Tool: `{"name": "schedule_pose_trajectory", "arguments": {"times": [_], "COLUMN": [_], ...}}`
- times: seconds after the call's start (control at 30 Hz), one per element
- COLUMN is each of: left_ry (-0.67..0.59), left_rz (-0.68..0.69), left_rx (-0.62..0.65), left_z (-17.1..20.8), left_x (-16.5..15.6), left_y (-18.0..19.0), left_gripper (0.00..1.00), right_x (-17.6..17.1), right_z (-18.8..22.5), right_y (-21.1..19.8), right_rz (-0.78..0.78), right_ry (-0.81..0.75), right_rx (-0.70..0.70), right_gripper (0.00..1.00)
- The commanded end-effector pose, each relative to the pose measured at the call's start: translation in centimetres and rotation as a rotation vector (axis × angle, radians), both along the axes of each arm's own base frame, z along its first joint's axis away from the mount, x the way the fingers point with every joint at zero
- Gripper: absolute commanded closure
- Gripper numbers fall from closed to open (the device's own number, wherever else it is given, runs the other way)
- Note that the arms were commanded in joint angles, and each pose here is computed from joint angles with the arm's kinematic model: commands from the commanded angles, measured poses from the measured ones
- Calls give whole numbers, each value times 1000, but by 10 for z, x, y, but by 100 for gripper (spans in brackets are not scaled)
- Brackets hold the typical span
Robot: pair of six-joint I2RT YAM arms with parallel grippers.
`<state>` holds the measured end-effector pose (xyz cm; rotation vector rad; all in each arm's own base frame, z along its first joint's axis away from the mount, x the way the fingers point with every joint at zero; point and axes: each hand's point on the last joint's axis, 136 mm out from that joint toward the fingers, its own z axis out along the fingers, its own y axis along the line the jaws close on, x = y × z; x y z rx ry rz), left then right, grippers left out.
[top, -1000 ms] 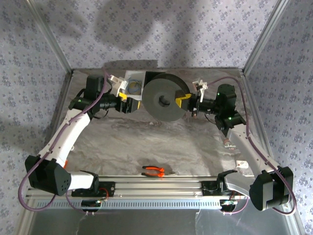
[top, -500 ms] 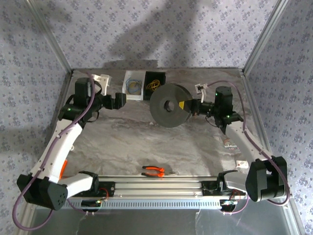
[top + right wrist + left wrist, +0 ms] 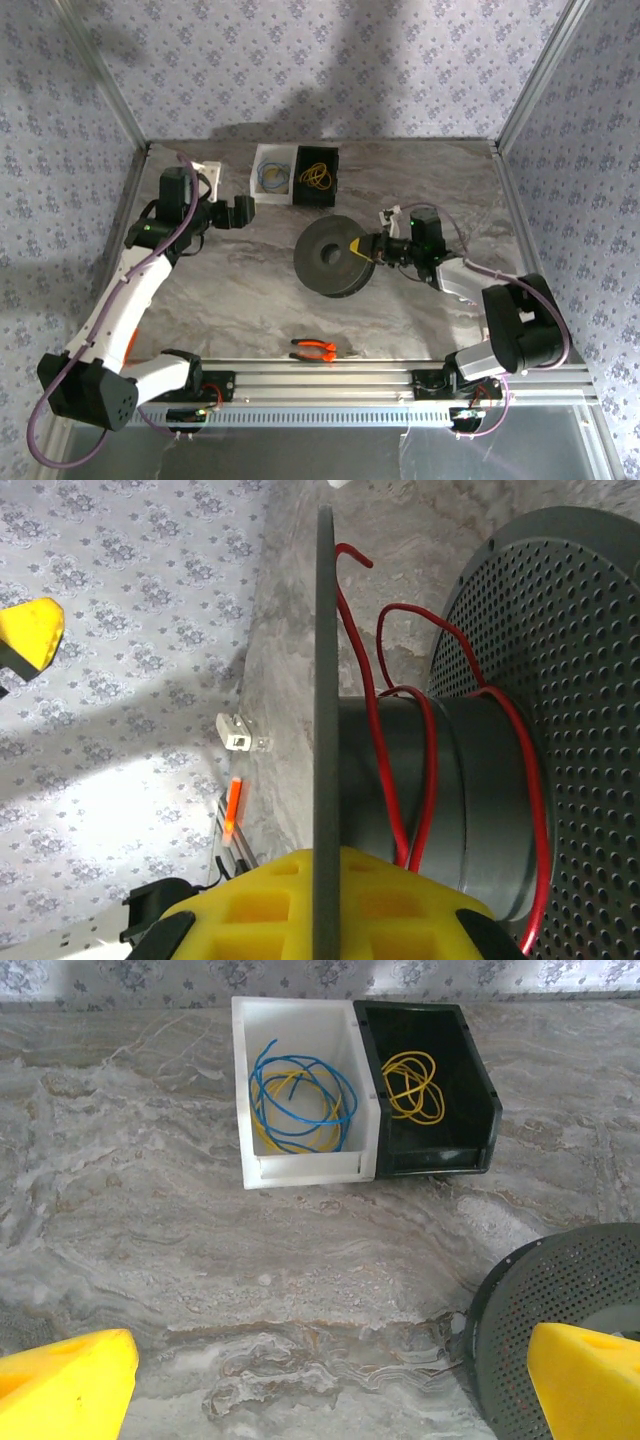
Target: Wrap the cables
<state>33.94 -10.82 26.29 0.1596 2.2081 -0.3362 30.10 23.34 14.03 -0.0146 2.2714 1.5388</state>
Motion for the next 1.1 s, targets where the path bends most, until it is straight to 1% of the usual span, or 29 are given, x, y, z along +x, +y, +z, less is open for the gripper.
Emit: {"name": "schedule_pose_trajectory", "arguments": {"times": [0.0, 0.17, 0.2, 0.37, 0.43, 0.47, 0.53, 0.7, 0.77, 0.83, 0.87, 0.93, 1.0, 1.07], "left_ry": [-21, -3, -1, 8, 11, 12, 16, 25, 25, 24, 26, 25, 25, 26], "left_rz": [9, 5, 4, 1, 0, -2, -3, -8, -10, -11, -12, -14, -13, -11], "left_rx": [-29, -41, -43, -49, -51, -52, -54, -56, -57, -58, -58, -56, -54, -52], "left_z": [3, -4, -4, -7, -7, -8, -9, -10, -10, -10, -10, -9, -9, -10], "left_x": [7, 8, 8, 9, 9, 9, 10, 11, 11, 12, 11, 11, 11, 11], "left_y": [-2, -5, -5, -7, -7, -8, -8, -10, -10, -10, -10, -10, -10, -10], "left_gripper": [0, 0, 0, 0, 0, 0, 0, 0, 0, 1, 0, 0, 0, 0], "right_x": [9, 11, 10, 10, 9, 8, 7, 4, 3, 4, 4, 4, 4, 1], "right_z": [-13, -55, -62, -76, -80, -82, -85, -88, -87, -84, -81, -74, -68, -65], "right_y": [2, -4, -4, 2, 4, 5, 5, 1, -1, -3, -3, -4, -7, -13], "right_rz": [-50, -90, -91, -64, -51, -45, -41, -34, -39, -26, -22, -16, -11, -8], "right_ry": [7, 84, 90, 96, 98, 103, 108, 109, 119, 91, 82, 66, 49, 41], "right_rx": [-6, -111, -140, -226, -255, -269, -292, -353, -366, -385, -391, -410, -435, -471], "right_gripper": [100, 100, 98, 96, 93, 89, 87, 73, 70, 68, 66, 57, 40, 25]}}
